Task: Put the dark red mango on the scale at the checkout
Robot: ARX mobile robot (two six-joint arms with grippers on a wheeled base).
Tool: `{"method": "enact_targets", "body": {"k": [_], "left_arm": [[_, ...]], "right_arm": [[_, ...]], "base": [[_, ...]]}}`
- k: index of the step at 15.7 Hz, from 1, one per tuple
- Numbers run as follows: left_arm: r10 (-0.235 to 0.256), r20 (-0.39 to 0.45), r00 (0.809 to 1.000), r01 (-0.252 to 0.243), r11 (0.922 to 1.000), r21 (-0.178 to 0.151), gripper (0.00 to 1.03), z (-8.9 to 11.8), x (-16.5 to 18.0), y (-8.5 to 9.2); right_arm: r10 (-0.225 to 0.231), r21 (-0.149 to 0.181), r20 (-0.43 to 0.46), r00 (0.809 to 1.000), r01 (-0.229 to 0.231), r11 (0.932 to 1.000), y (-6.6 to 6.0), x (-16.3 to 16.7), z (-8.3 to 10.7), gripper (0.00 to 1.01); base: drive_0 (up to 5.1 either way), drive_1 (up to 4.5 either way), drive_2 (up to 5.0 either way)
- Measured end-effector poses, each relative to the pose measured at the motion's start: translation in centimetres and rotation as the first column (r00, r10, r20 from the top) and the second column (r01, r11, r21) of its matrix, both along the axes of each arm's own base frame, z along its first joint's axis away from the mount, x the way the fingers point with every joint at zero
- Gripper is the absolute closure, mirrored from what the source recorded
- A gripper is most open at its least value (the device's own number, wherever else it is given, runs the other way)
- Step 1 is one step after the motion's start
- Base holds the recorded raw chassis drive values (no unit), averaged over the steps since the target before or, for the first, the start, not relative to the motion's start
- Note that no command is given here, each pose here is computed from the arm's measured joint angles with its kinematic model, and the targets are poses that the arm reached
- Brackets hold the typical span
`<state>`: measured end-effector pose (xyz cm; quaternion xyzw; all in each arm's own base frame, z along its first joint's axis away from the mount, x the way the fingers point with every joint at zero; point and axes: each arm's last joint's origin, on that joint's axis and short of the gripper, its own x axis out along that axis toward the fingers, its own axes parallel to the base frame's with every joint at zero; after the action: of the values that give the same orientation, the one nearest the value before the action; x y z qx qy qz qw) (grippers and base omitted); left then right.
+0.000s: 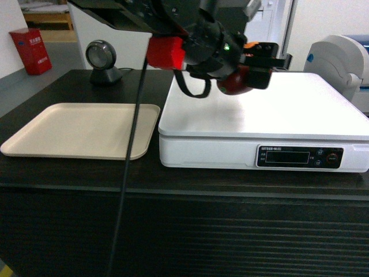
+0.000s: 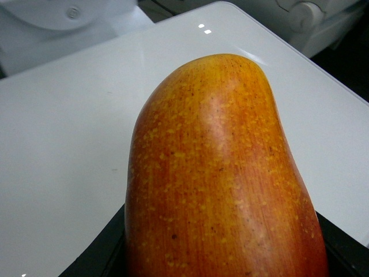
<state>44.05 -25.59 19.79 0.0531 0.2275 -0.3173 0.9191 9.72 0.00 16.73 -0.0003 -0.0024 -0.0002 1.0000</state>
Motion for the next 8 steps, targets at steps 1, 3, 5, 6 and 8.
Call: {"method": "enact_targets", "body": {"k": [1, 3, 5, 6, 8], "left_arm": [[-0.016, -0.021, 1.000, 0.016, 0.9999, -0.003, 0.42, -0.4, -0.2, -1.2], [-0.040, -0.074, 0.996, 0.040, 0.9992, -0.006, 0.42, -1.5, -0.4, -3.6], [-0.028, -0.109, 0.994, 0.027, 0.9996, -0.012, 0.42, -1.8, -0.1, -5.0], [-0.012, -0.117, 0.993, 0.010, 0.9998, -0.017, 0.42, -1.7, 0.3, -5.2], [0.047, -0.140, 0.989, -0.051, 0.9985, -0.022, 0.42, -1.2, 1.4, -5.1]], "right_arm": [[0.000, 0.000, 0.000, 1.000, 0.000, 1.0000, 0.0, 0.0, 0.0, 0.03], [0.000, 0.000, 0.000, 1.000, 0.000, 1.0000, 0.0, 0.0, 0.0, 0.03], [0.000, 0.000, 0.000, 1.000, 0.000, 1.0000, 0.0, 0.0, 0.0, 0.03], [0.000, 0.000, 0.000, 1.000, 0.000, 1.0000, 0.0, 0.0, 0.0, 0.03], [0.000, 0.000, 0.000, 1.000, 0.000, 1.0000, 0.0, 0.0, 0.0, 0.03]], "base": [[0.0, 0.00, 0.0], [0.0, 0.00, 0.0], [0.0, 0.00, 0.0], [0.0, 0.00, 0.0], [0.0, 0.00, 0.0]]}}
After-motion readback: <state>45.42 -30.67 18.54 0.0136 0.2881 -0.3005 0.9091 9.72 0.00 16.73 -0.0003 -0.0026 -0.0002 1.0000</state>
